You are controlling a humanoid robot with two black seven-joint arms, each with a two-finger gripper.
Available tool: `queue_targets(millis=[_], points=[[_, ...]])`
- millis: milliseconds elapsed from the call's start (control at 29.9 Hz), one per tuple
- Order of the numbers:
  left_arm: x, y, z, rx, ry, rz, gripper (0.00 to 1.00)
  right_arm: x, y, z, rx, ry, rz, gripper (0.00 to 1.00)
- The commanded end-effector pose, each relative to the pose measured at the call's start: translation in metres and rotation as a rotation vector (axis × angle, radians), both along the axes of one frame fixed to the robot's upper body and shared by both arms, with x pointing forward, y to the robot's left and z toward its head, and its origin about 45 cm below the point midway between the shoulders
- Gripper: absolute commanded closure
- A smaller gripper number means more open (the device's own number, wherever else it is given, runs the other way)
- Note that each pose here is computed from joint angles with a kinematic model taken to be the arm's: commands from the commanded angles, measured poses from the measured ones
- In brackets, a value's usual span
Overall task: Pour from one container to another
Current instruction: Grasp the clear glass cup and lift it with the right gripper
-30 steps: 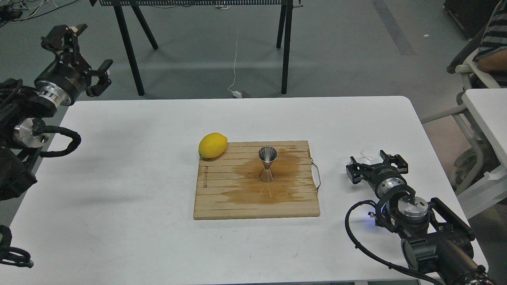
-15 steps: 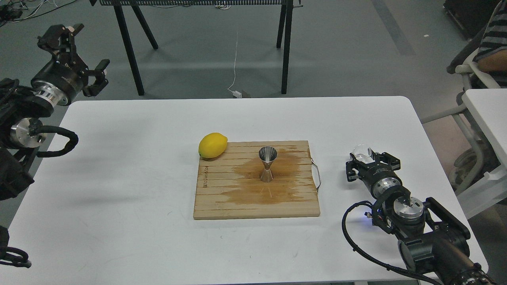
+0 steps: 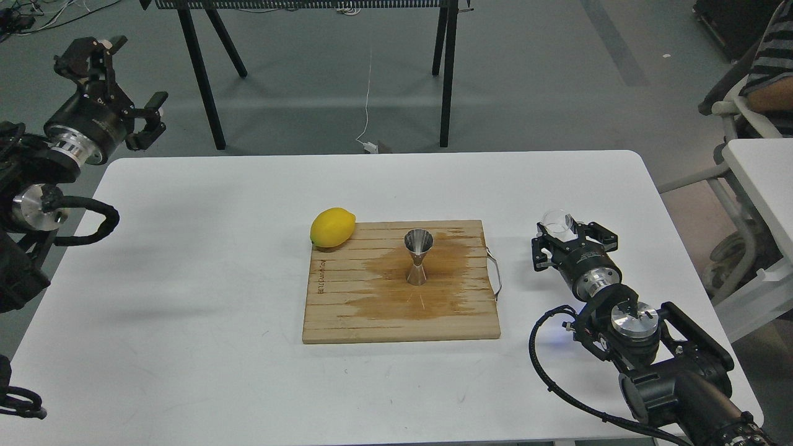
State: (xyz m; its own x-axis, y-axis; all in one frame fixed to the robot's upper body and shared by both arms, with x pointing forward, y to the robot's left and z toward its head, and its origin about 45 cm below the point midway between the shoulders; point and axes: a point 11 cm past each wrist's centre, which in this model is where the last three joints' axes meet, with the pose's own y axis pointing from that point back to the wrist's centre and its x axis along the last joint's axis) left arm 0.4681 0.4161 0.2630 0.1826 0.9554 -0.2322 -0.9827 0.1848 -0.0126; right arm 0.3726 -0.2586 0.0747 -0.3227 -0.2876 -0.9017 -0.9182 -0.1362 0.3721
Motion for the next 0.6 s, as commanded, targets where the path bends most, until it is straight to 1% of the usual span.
queue_targets(millis=[0,100,301,569], points=[[0.000,0.000,0.001,0.000,-0.002,0.002,0.01,0.002,0.020,0.019,-0.006,-0.048,0.083,0.71],[0.000,0.000,0.001,-0.001,-0.002,0.000,0.01,0.003,0.020,0.037,-0.035,-0.095,0.137,0.71],[0.000,0.000,0.001,-0.001,-0.003,0.002,0.01,0.005,0.027,0.066,-0.094,-0.141,0.224,0.71],[0.002,-0.002,0.004,-0.004,-0.010,-0.001,0.01,0.007,0.059,0.107,-0.227,-0.234,0.372,0.70]])
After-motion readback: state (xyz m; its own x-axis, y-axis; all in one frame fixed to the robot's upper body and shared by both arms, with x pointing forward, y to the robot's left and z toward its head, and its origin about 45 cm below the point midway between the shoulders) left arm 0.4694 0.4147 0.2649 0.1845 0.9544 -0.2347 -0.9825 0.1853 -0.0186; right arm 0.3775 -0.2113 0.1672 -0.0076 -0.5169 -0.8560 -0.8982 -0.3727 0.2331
